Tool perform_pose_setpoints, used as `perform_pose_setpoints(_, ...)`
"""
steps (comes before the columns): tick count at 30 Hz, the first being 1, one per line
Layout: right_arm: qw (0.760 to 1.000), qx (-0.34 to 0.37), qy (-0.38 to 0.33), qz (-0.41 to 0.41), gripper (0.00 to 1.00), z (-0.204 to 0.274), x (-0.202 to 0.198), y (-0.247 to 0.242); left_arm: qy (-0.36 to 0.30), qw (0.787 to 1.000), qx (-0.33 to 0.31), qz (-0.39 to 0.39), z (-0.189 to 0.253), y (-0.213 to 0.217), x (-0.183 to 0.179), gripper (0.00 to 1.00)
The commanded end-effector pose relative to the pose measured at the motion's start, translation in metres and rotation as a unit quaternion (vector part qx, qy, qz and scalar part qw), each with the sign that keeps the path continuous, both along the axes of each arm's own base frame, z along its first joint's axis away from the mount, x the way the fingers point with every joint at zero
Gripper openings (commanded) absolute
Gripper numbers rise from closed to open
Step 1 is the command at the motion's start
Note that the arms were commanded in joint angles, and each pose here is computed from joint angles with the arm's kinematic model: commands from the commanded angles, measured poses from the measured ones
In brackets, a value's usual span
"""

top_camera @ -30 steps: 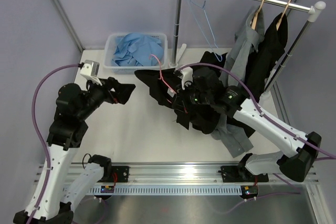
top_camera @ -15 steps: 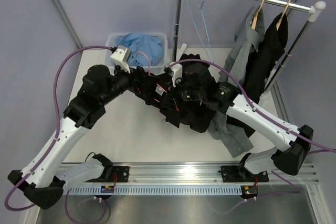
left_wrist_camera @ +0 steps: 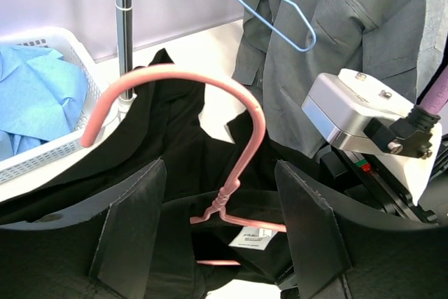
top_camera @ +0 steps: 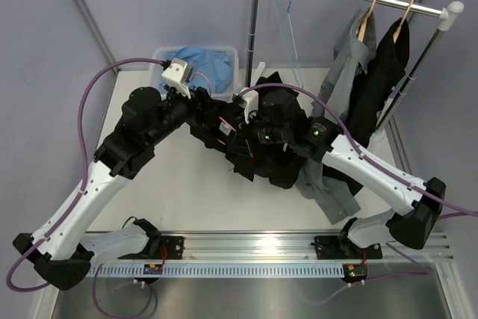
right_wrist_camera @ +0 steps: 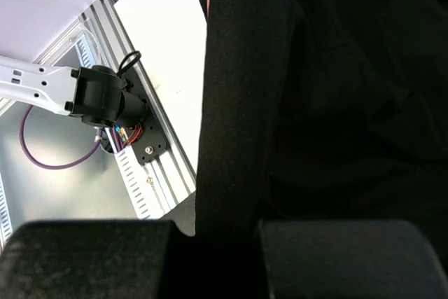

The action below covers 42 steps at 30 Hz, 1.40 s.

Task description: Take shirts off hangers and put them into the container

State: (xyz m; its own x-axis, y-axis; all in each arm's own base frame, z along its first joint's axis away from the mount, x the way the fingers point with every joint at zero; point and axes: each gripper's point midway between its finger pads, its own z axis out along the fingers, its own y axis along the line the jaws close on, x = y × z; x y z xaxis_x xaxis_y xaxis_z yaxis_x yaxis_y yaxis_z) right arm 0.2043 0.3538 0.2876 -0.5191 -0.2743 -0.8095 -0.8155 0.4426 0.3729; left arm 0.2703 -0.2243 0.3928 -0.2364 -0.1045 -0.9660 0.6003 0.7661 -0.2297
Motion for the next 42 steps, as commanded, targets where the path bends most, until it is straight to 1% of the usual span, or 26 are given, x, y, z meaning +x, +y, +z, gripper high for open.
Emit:
perform_pose_setpoints(1,0.998,0.042,-0.03,0.023,0.0,0.026,-0.005,0.012,-0.051,0.998,-0.023,0.006,0.033,0.0,0.002,0.66)
perform_pose_setpoints(7,0.999,0.04,-0.028,0.023,0.0,0.024,-0.004,0.013,-0.066,0.998,-0.018,0.006,0.037,-0.002,0.006,0.58)
perform_pose_setpoints(10,0.999,0.038,-0.026,0.024,0.0,0.021,-0.004,0.013,-0.07,0.997,-0.015,0.006,0.04,-0.003,0.008,0.53)
perform_pose_setpoints(11,0.999,0.038,-0.027,0.022,0.0,0.021,-0.004,0.013,-0.07,0.997,-0.014,0.007,0.04,-0.003,0.009,0.49)
perform_pose_setpoints(14,0.999,0.037,-0.028,0.019,0.0,0.02,-0.003,0.012,-0.065,0.998,-0.013,0.005,0.036,-0.005,0.01,0.45)
perform_pose_setpoints(17,0.999,0.036,-0.027,0.02,0.0,0.019,-0.003,0.012,-0.065,0.998,-0.012,0.007,0.034,-0.005,0.011,0.36)
perform_pose_setpoints(18,0.999,0.035,-0.028,0.017,0.0,0.018,-0.001,0.012,-0.066,0.998,-0.012,0.008,0.034,-0.005,0.012,0.29)
perform_pose_setpoints(20,0.999,0.03,-0.027,0.014,0.0,0.014,0.0,0.012,-0.079,0.997,-0.009,0.014,0.039,-0.003,0.014,0.2)
perform_pose_setpoints(21,0.999,0.028,-0.027,0.008,0.0,0.013,0.001,0.011,-0.083,0.996,-0.006,0.026,0.041,0.001,0.017,0.08)
perform_pose_setpoints(22,0.999,0.027,-0.03,0.005,0.01,0.013,0.002,0.01,-0.089,0.995,-0.003,0.033,0.043,0.003,0.019,0.02)
perform_pose_setpoints(23,0.999,0.024,-0.029,0.0,0.03,0.01,0.003,0.009,-0.092,0.995,-0.001,0.038,0.044,0.004,0.02,0.0)
perform_pose_setpoints(24,0.999,0.022,-0.032,-0.006,0.04,0.01,0.006,0.008,-0.095,0.994,0.001,0.045,0.045,0.006,0.023,0.0)
perform_pose_setpoints(26,0.999,0.019,-0.034,-0.014,0.17,0.008,0.007,0.005,-0.096,0.994,0.004,0.052,0.041,0.007,0.025,0.0)
perform_pose_setpoints(27,0.999,0.015,-0.036,-0.02,0.26,0.007,0.008,0.003,-0.097,0.994,0.005,0.058,0.039,0.009,0.027,0.0)
perform_pose_setpoints(28,0.999,0.014,-0.037,-0.024,0.37,0.008,0.009,0.001,-0.098,0.992,0.005,0.073,0.038,0.013,0.03,0.0)
perform_pose_setpoints(29,0.999,0.007,-0.036,-0.028,0.54,0.006,0.009,-0.002,-0.091,0.992,0.012,0.083,0.028,0.016,0.033,0.0)
perform_pose_setpoints(31,0.998,0.005,-0.046,-0.048,0.65,0.013,0.011,-0.011,-0.089,0.989,0.02,0.118,0.02,0.026,0.041,0.0)
perform_pose_setpoints(32,0.997,0.001,-0.047,-0.057,0.73,0.014,0.011,-0.015,-0.085,0.988,0.025,0.129,0.014,0.029,0.043,0.0)
perform_pose_setpoints(33,0.996,-0.001,-0.052,-0.079,0.77,0.017,0.015,-0.021,-0.078,0.986,0.033,0.14,0.004,0.032,0.046,0.0)
perform_pose_setpoints(36,0.99,0.002,-0.068,-0.125,0.85,0.032,0.02,-0.04,-0.063,0.979,0.043,0.191,-0.012,0.046,0.055,0.0)
perform_pose_setpoints(42,0.968,0.032,-0.093,-0.23,0.86,0.061,0.029,-0.079,-0.041,0.967,0.051,0.247,-0.029,0.06,0.066,0.0)
